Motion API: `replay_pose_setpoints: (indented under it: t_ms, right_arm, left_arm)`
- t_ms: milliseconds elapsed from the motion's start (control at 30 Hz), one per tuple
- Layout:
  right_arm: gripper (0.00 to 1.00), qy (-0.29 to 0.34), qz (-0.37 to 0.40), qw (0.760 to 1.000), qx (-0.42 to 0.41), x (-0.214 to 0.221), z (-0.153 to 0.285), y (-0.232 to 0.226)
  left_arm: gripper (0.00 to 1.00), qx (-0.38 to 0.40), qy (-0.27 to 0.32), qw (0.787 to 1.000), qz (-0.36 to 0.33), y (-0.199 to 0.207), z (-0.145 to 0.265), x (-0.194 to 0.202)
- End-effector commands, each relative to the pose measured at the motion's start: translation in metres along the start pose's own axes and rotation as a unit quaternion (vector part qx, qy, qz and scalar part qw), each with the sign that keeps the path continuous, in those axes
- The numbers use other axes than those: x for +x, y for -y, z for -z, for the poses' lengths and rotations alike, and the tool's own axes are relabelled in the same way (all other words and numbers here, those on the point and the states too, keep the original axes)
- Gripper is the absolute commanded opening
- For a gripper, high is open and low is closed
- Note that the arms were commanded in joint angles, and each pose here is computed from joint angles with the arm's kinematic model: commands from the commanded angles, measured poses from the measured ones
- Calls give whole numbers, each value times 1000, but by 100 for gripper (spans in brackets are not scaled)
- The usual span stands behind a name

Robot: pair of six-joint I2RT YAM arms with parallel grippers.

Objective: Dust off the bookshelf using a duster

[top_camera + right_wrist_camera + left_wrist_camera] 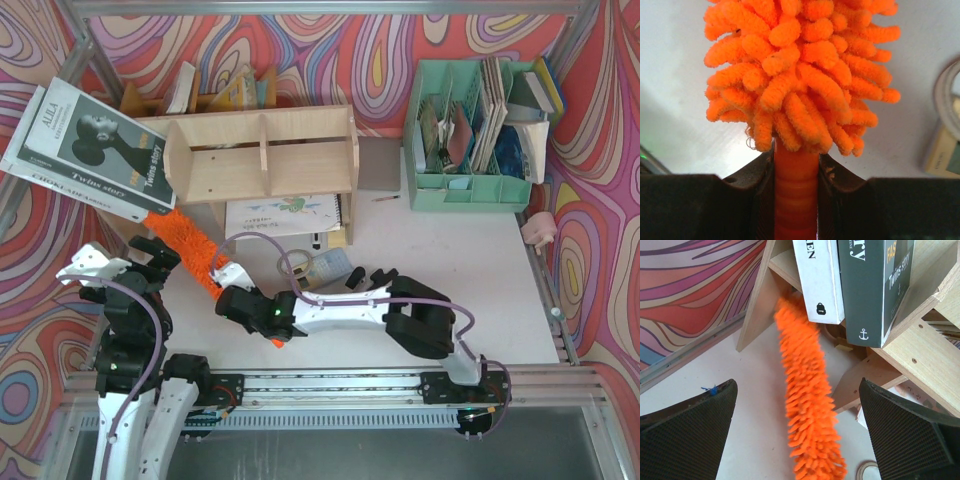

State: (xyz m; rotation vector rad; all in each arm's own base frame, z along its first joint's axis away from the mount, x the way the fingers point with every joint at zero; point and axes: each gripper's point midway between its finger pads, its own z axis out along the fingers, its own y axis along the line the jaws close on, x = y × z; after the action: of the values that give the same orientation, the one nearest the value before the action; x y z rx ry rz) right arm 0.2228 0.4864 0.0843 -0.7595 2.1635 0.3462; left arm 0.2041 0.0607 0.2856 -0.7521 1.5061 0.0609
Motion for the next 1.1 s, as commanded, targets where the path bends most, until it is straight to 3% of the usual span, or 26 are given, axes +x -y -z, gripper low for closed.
replay_pose_setpoints:
  t_ms: [0, 133, 333, 633, 900, 1067]
  right_arm:
    - [0, -25, -13, 1000, -13, 13, -10, -5]
    - [0, -29, -9, 999, -14, 13, -9, -5]
    - [0, 16, -27, 999, -16, -20, 15, 0]
    - [0, 86, -63, 990, -97, -69, 68, -15]
    - [0, 99, -51, 985, -129, -79, 77, -48]
    - [0, 106, -51, 988, -103, -78, 78, -48]
  left_arm:
    - [99, 0, 6, 1000, 8, 0, -1, -2]
    - [98, 1, 7, 1000, 8, 1, 0, -3]
    - [98, 1, 6, 1000, 9, 1, 0, -3]
    - [98, 3, 9, 1000, 10, 1, 1, -4]
    - [98, 7, 11, 1000, 13, 1, 2, -6]
    - [99, 9, 12, 1000, 15, 1, 3, -5]
